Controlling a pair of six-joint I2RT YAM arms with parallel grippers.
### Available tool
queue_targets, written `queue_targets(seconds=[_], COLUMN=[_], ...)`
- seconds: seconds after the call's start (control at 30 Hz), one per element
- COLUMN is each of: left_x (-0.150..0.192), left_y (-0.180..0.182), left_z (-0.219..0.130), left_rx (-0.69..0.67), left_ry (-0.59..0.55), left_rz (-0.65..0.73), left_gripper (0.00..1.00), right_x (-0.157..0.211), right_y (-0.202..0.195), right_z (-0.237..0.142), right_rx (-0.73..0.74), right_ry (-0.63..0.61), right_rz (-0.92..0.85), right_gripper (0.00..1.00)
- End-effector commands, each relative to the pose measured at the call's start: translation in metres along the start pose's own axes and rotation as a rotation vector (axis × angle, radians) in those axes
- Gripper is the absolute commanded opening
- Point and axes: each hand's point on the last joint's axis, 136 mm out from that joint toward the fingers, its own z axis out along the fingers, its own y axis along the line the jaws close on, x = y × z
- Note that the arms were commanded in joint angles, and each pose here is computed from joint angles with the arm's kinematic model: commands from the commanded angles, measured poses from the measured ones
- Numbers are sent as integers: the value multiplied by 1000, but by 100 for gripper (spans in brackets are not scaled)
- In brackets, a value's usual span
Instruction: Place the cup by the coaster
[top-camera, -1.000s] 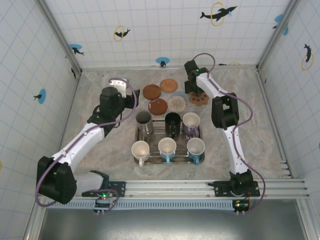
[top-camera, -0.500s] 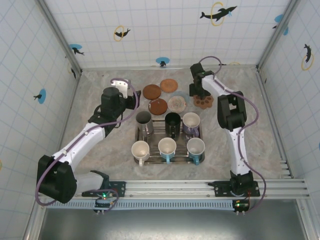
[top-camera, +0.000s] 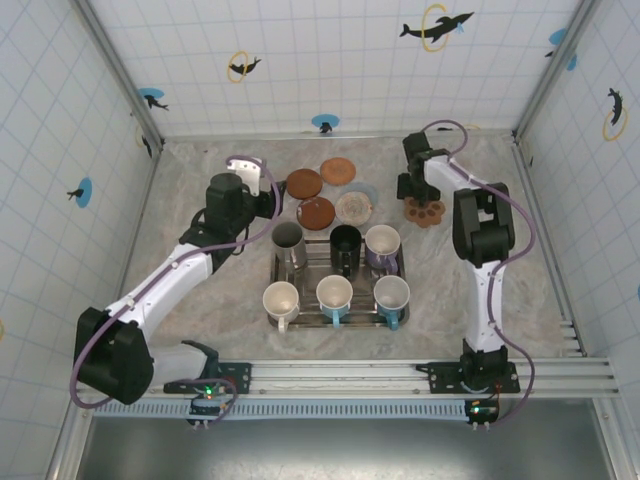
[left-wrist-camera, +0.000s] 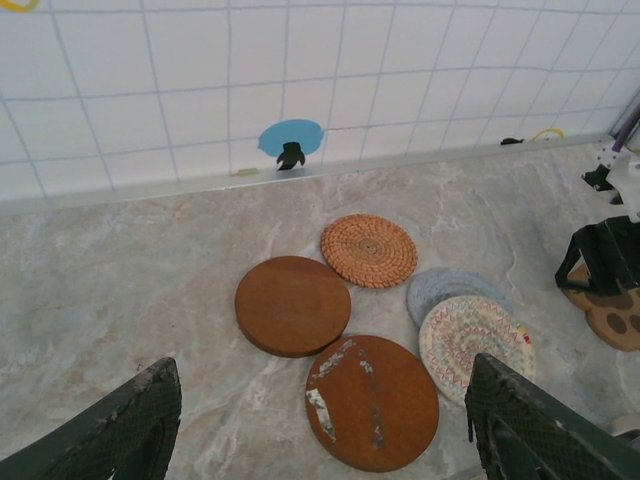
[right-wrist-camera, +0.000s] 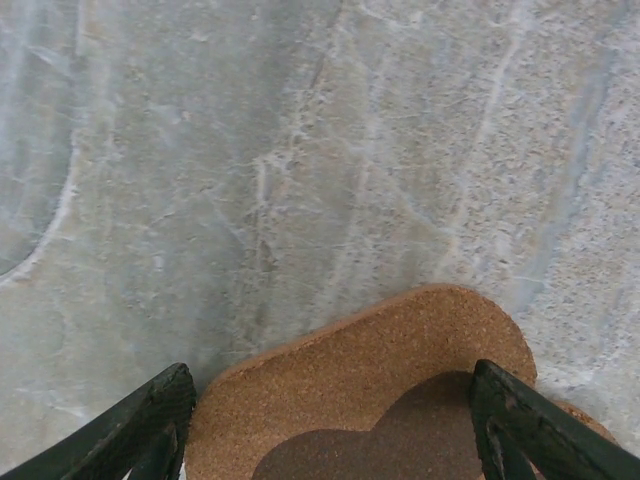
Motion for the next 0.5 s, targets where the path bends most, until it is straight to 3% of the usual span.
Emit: queue_targets(seconds=[0.0,0.47], left_x=[-13,-10], left_y=[-6,-6], left_z=[-1,7], left_rx=[16,3], left_ry=[-17,5], left_rz=[11,7], left_gripper=[75,75], right_x=[23,6], right_y=[-20,-31], right_z=[4,-6], right_rx=[24,3], right_ry=[87,59], right_rz=[11,26], right_gripper=[73,73])
